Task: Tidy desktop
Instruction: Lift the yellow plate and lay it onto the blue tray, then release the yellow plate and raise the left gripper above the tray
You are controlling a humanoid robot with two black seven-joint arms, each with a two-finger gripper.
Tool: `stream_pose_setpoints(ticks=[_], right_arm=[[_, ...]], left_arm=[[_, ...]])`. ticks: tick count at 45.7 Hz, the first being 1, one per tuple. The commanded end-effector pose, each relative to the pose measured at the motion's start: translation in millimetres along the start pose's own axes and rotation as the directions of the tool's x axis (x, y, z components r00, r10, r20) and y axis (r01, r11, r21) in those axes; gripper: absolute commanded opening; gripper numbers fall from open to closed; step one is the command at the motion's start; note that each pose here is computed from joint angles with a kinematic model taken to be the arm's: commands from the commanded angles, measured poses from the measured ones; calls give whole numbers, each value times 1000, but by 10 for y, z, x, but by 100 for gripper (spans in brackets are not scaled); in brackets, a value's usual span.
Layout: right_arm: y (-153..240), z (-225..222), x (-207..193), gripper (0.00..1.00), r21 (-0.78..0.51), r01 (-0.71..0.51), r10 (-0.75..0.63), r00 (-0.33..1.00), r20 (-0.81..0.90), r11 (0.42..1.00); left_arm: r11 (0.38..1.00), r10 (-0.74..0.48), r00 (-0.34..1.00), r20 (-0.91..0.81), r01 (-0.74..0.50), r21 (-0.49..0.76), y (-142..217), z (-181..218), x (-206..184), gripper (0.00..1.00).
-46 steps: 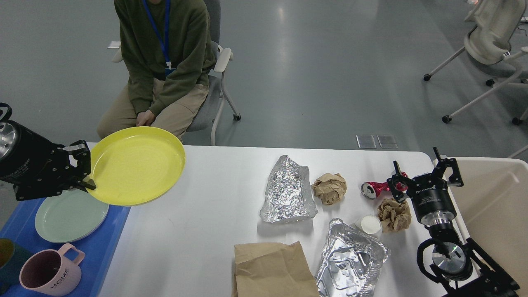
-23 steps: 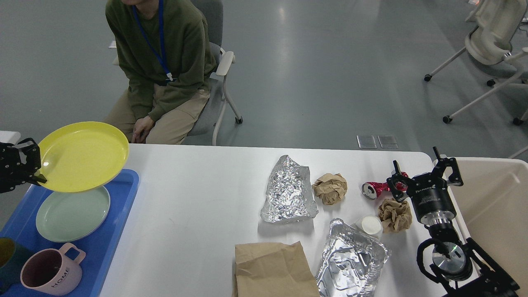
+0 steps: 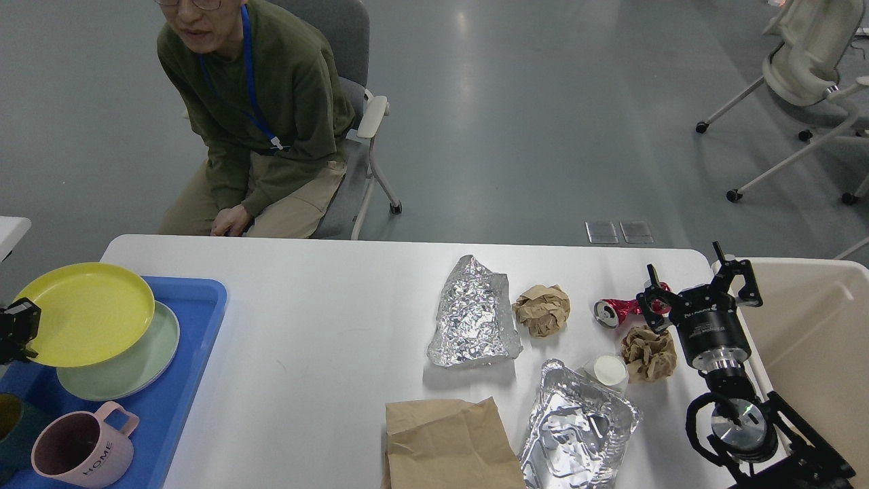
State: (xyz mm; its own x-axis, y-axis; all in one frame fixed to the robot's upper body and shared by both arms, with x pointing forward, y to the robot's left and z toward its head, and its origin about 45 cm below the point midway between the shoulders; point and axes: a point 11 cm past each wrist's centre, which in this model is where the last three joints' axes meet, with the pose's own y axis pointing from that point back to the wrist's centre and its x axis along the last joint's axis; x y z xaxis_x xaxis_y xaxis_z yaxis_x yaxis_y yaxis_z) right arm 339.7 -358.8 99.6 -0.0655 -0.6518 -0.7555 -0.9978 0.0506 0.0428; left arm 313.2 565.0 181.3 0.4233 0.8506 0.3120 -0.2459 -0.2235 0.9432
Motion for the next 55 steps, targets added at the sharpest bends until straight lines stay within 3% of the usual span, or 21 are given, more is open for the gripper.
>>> stream_pose_setpoints(ticks=[1,28,34,44,48,55], right_arm=[[2,1,5,100,0,-2,2,1000,0,1000],[2,1,5,100,0,-2,2,1000,0,1000],[2,1,5,100,0,-2,2,1000,0,1000],[2,1,5,100,0,-2,2,1000,0,1000],[2,1,5,100,0,-2,2,1000,0,1000],[2,1,5,100,0,-2,2,1000,0,1000]], left_arm=[[1000,1,1000,9,-1,25,-135,-105,-80,0],[1000,-12,1000,10,12,7,-274,-3,-245,1],[1000,-18,1000,11,18,5,-292,6,-272,23],[1000,-4,1000,9,4,3,-292,7,-256,78],[1000,4,1000,4,-4,3,-277,1,-230,87],[1000,7,1000,3,-7,0,-211,48,-174,93]])
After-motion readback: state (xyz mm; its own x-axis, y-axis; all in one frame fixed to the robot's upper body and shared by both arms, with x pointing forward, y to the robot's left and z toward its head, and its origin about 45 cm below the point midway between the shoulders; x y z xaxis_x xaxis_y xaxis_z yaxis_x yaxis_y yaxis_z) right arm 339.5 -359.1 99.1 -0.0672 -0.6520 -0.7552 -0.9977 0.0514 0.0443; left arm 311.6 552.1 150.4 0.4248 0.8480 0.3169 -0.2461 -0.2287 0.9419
